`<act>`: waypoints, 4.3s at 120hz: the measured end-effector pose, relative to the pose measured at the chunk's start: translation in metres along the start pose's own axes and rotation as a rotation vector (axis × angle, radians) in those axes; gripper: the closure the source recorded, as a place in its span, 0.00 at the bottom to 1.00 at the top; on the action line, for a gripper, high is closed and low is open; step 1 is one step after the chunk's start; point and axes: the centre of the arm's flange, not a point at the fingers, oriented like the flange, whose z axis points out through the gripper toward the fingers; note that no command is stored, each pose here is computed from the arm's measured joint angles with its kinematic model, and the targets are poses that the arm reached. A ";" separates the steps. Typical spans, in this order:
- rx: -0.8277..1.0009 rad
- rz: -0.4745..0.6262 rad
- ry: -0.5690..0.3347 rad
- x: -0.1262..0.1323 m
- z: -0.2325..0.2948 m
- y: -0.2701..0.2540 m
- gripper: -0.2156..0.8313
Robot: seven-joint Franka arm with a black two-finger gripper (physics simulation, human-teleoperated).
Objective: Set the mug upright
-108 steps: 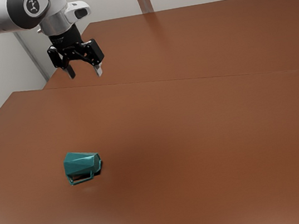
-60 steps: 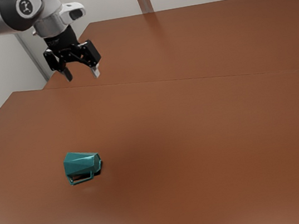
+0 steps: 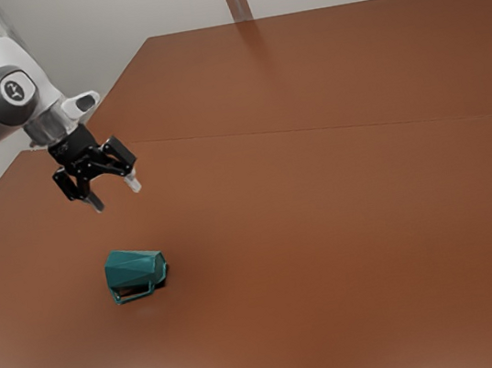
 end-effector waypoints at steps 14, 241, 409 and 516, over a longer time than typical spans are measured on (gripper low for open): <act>-0.077 0.047 0.013 0.007 0.011 -0.034 0.21; -0.693 0.445 0.099 0.051 0.164 -0.222 0.76; 0.324 0.759 0.117 0.005 0.139 0.048 0.96; 0.309 0.341 0.208 0.025 0.125 -0.059 0.42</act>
